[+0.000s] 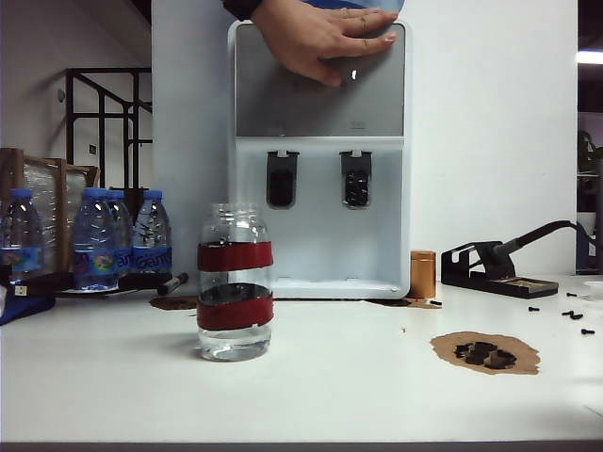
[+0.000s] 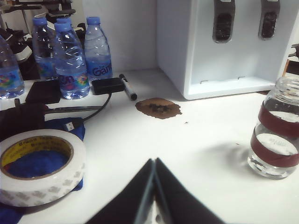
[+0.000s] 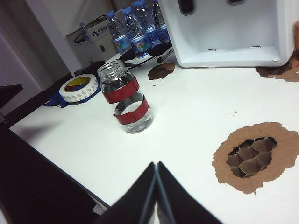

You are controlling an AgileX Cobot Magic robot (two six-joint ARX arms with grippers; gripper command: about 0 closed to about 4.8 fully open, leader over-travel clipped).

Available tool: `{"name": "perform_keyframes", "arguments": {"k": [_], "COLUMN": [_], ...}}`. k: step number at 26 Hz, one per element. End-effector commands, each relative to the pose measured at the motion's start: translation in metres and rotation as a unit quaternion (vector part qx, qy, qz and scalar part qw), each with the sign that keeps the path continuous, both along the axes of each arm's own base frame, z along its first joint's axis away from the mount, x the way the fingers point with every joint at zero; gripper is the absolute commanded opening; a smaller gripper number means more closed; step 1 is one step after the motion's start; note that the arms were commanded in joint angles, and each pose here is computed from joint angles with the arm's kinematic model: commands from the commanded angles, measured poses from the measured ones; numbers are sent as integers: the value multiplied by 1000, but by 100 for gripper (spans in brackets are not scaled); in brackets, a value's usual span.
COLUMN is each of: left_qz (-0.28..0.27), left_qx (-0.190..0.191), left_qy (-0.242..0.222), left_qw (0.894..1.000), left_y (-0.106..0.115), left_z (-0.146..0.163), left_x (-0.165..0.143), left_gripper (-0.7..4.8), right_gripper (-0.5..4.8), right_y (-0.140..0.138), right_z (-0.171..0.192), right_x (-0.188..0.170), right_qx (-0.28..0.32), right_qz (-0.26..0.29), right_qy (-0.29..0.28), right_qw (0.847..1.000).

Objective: Pick up the water bottle with two loops of red belts, then reach the front water dispenser and gently press the gray-black baffle horizontally to get a little water.

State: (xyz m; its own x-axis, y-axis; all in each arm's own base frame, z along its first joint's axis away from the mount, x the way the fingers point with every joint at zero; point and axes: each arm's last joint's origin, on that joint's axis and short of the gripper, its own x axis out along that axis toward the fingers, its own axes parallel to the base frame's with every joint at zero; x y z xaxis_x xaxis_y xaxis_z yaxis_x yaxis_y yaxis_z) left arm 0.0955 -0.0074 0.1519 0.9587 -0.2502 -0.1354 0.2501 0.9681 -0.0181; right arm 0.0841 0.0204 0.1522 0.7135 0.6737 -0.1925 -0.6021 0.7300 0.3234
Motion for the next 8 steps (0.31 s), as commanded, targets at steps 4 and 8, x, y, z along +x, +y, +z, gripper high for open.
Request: {"name": "perform_keyframes", "arguments": {"k": [4, 8], "left_qz": [-2, -2], "left_qx": [1, 1], "left_qy": [2, 2], "left_qw": [1000, 1000], "left_y": [0, 0], "left_z": [-1, -1], "left_x": [0, 0], "left_gripper": [-4, -4], "right_gripper": [-3, -3], "right_y": [0, 0], "right_z": [1, 1], "right_x": [0, 0], "right_qx": [-1, -1], "right_qz": [-4, -4], "right_qy": [-6, -6], "right_qw": [1000, 1000]}}
